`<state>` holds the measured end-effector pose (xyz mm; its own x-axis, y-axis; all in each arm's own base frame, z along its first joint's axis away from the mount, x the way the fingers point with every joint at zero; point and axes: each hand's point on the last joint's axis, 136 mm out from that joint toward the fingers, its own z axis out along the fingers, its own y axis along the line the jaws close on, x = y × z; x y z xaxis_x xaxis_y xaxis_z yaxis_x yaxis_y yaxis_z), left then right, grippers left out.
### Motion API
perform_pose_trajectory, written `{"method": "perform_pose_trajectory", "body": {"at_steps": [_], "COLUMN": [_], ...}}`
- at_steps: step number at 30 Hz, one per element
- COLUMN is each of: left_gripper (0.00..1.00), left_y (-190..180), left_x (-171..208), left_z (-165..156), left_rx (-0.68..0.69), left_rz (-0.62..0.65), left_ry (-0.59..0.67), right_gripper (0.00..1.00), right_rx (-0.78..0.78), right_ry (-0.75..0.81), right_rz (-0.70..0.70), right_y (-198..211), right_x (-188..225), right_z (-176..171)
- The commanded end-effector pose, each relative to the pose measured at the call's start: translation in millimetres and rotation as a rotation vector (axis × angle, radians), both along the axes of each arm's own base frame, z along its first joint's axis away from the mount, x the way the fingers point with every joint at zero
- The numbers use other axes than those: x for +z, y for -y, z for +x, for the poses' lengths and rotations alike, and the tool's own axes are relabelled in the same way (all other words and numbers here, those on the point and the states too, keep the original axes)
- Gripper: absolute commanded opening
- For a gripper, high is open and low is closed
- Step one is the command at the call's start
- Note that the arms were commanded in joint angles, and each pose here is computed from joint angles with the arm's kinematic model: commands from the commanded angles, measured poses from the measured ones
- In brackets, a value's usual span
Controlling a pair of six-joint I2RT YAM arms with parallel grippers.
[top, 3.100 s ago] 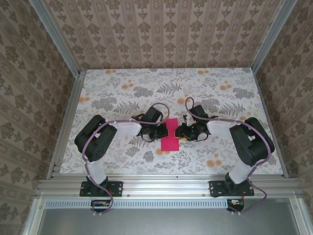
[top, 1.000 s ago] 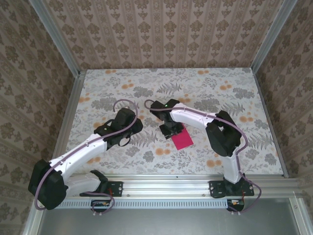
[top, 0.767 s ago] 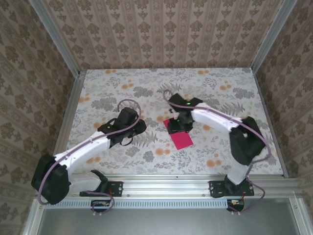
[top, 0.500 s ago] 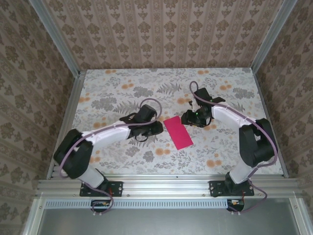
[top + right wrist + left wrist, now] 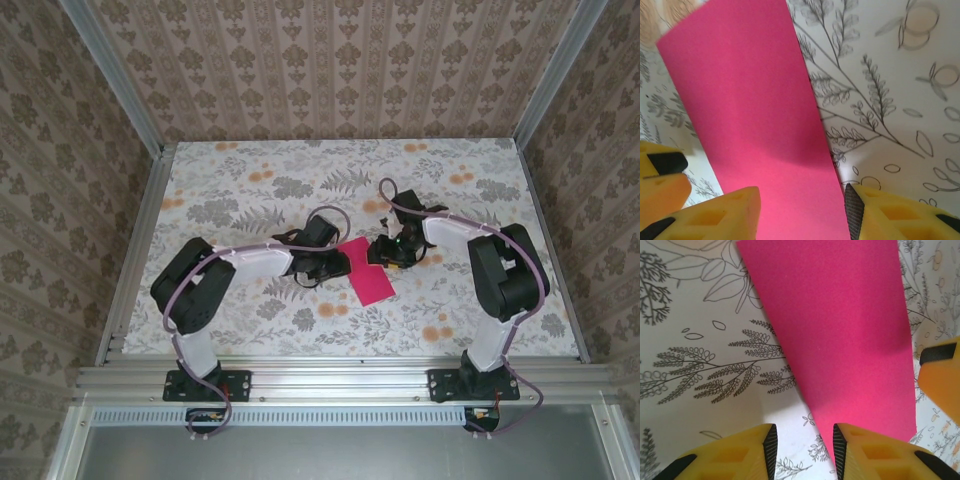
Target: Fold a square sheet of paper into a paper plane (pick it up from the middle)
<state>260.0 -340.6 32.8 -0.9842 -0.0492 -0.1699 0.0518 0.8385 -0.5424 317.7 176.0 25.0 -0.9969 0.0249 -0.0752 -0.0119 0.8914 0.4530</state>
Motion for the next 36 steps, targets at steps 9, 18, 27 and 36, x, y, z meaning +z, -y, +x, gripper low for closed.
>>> {"method": "perform_pose_trajectory", "body": {"at_steps": [9, 18, 27, 36], "left_gripper": [0.37, 0.37, 0.36, 0.22], "left_y": [20.8, 24.7, -13.7, 3.8], "left_x": [-1.7, -0.4, 8.6, 27.0], "left_z": [17.5, 27.0, 15.6, 1.7], "left_rx": [0.002, -0.026, -0.012, -0.136], "left_rz": [-0.073, -0.074, 0.053, 0.05], "left_ry": [-0.022, -0.017, 0.023, 0.073], "right_gripper": [0.46, 0.45, 0.47, 0.35], "right_rx": [-0.009, -0.026, -0.126, -0.154], "right_ry": [-0.052, -0.036, -0.032, -0.028], "right_rz": [0.185, 0.267, 0.197, 0.236], "right_y": [-17.3, -35.8, -16.7, -21.2], "right_x": [8.1, 21.9, 2.3, 1.9], "right_z": [-46.4, -58.6, -47.8, -42.5]}}
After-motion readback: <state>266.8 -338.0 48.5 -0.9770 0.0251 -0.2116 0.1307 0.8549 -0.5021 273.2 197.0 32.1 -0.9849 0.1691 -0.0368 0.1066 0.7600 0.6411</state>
